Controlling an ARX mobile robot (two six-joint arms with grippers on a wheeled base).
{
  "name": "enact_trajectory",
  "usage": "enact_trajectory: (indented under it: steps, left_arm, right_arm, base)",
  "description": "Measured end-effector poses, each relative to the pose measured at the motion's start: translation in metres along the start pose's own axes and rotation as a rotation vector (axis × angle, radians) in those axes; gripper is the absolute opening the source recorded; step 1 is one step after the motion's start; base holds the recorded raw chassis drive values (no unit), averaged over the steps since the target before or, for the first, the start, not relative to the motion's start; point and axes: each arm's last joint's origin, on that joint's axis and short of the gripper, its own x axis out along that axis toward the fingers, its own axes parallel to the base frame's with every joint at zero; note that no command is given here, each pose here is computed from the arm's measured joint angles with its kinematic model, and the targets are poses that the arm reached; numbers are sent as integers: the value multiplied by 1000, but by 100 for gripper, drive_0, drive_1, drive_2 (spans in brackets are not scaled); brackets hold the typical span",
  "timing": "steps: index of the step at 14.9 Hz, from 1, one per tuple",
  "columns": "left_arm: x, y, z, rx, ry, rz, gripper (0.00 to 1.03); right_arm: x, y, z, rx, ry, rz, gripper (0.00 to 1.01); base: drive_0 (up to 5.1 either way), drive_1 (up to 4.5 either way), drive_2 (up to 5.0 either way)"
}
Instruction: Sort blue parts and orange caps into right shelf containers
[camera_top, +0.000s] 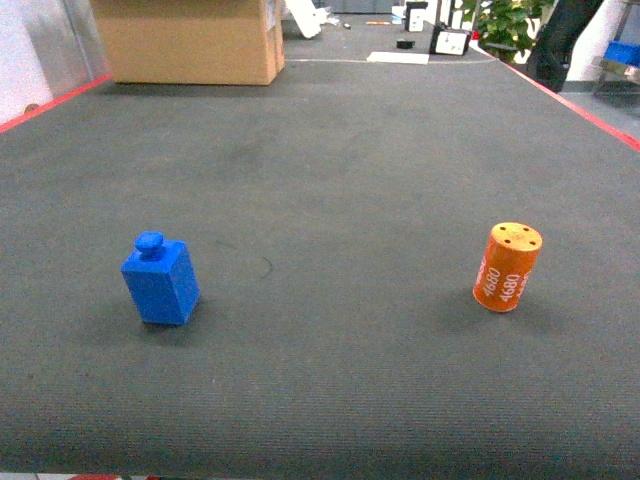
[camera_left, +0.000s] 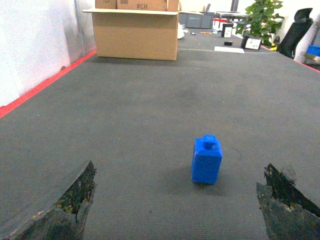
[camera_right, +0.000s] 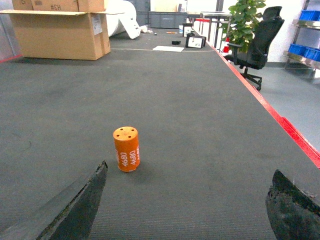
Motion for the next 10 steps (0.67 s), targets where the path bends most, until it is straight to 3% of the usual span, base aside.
enact_trajectory:
  steps: [5, 6, 7, 8, 9, 10]
  left_arm:
    - [0, 0, 0, 0, 0, 0, 98]
    - [0, 0, -2, -3, 42, 32, 98]
    - [5, -5, -1, 12, 142, 130, 98]
    - [16, -8, 8, 23, 144, 167, 98]
    - [27, -9, 19, 18, 111, 191, 98]
    - [43, -13, 31, 13, 76, 158, 98]
  right_arm:
    - [0, 0, 0, 0, 0, 0, 98]
    - [0, 0, -2, 3, 35, -16, 98]
    - [4, 1, -3, 0, 161, -99, 98]
    - [12, 1, 1, 3, 179, -110, 98]
    - [23, 1, 12, 22, 143, -106, 98]
    - [38, 3, 25, 34, 114, -81, 98]
  base:
    - [0, 0, 0]
    - [0, 0, 0]
    - [0, 0, 0]
    - [0, 0, 0]
    - [0, 0, 0]
    - [0, 0, 0]
